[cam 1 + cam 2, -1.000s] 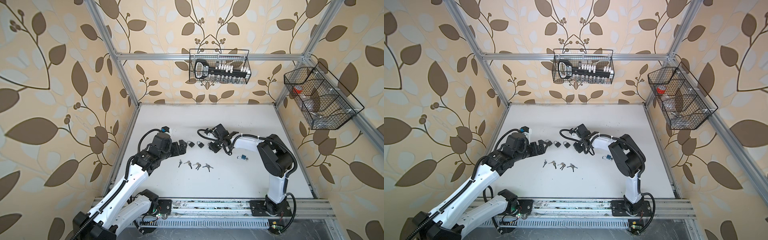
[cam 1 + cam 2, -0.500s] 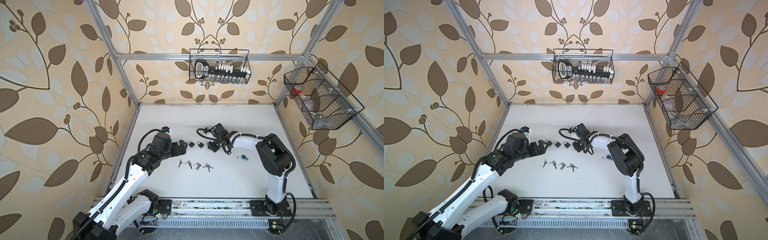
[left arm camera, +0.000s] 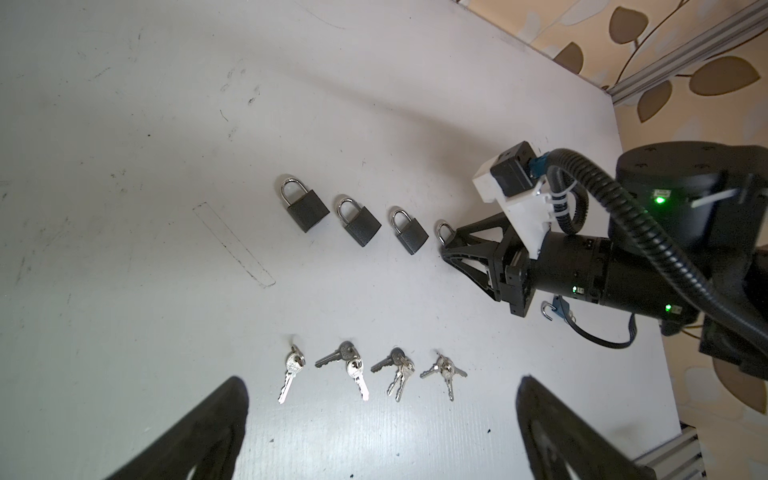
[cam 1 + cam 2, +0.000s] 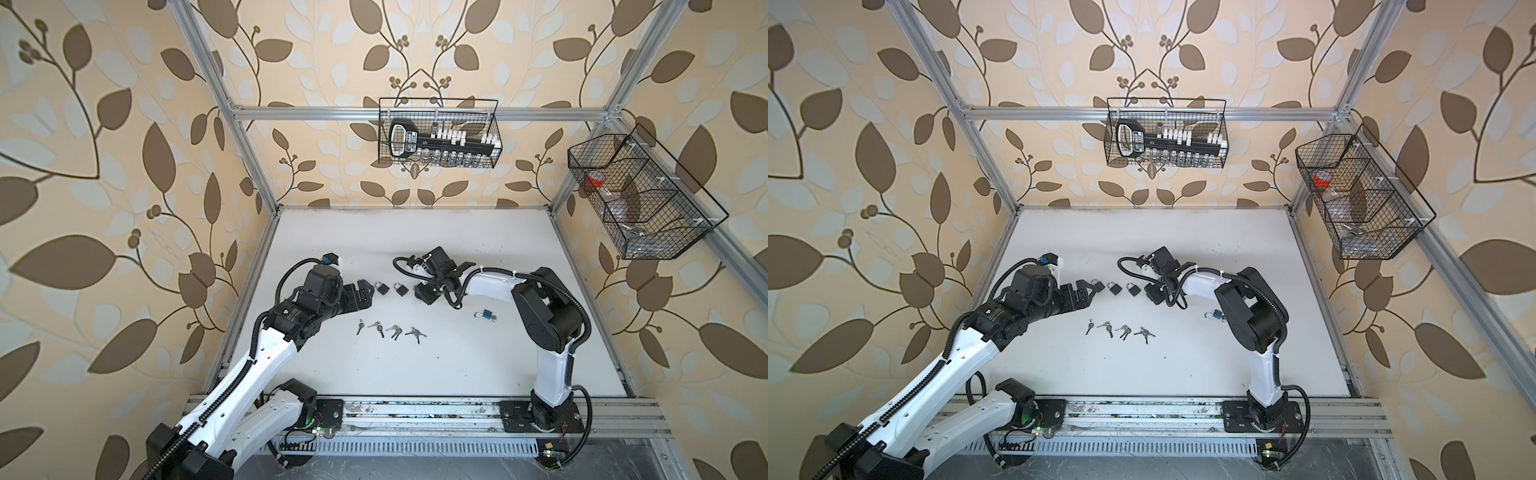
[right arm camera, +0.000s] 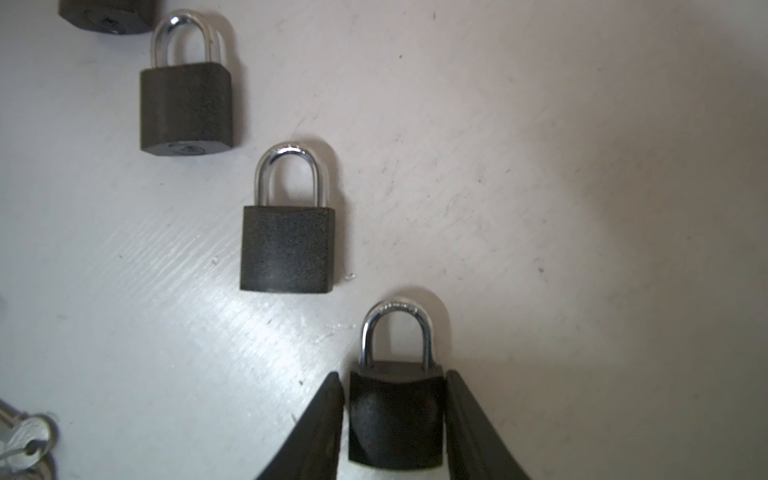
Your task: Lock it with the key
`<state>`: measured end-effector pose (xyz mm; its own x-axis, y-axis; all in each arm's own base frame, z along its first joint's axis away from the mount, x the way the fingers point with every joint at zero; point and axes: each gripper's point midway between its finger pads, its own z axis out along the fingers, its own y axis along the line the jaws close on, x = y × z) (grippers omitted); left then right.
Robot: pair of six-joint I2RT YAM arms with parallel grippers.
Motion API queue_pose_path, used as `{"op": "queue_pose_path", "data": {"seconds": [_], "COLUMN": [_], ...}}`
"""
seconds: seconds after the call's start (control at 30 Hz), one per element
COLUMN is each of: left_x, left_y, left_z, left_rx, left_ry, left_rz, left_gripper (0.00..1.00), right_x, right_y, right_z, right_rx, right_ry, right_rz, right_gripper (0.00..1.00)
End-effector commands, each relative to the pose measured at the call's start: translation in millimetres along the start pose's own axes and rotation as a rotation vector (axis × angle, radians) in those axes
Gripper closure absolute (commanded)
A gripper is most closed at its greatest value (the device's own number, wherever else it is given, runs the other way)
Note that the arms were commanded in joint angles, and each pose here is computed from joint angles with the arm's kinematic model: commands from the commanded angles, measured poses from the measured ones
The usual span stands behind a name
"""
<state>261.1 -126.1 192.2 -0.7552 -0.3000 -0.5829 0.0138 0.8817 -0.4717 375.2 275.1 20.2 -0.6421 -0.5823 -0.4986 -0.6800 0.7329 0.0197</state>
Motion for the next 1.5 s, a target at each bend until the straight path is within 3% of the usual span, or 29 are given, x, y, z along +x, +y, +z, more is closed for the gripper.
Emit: {"op": "queue_pose_path", "data": {"seconds": [0.0, 0.23, 0.3, 0.47, 0.73, 0.87, 1.07, 1.47], "left_x": [-8, -9, -5, 10, 51, 74, 106, 120], "left_y": [-1, 1, -6, -41, -109, -149, -202, -206], "left_z": [-9, -18, -19, -8, 21, 40, 52, 55], "left_rx": [0.002, 0.012, 0.066, 0.281, 0.377, 0.441, 0.529, 0.551], "left_ry": [-0.032, -0.073, -0.072, -0.002, 0.094, 0.169, 0.240, 0.279], "left_rz": [-0.005, -0.039, -0.026, -0.001, 0.204, 0.269, 0.335, 0.319], "left_gripper": [0.01, 0.01, 0.01, 0.01, 0.01, 0.01, 0.01, 0.01], "right_x": [12, -18, -15, 37, 115, 126, 141, 157], "right_y": [3, -2, -6, -32, -98, -110, -110, -94], "right_z": [1, -45, -61, -85, -129, -127, -107, -96], "right_rx": [-0.017, 0.023, 0.050, 0.132, 0.237, 0.200, 0.184, 0.124], "right_ry": [0.033, -0.108, -0.146, -0.129, -0.139, -0.124, -0.029, 0.042], "right_rz": [-0.001, 0.043, 0.089, 0.303, 0.685, 0.791, 0.843, 0.911], "right_gripper": [0.58, 0.51, 0.49, 0.48, 0.48, 0.43, 0.39, 0.39]}}
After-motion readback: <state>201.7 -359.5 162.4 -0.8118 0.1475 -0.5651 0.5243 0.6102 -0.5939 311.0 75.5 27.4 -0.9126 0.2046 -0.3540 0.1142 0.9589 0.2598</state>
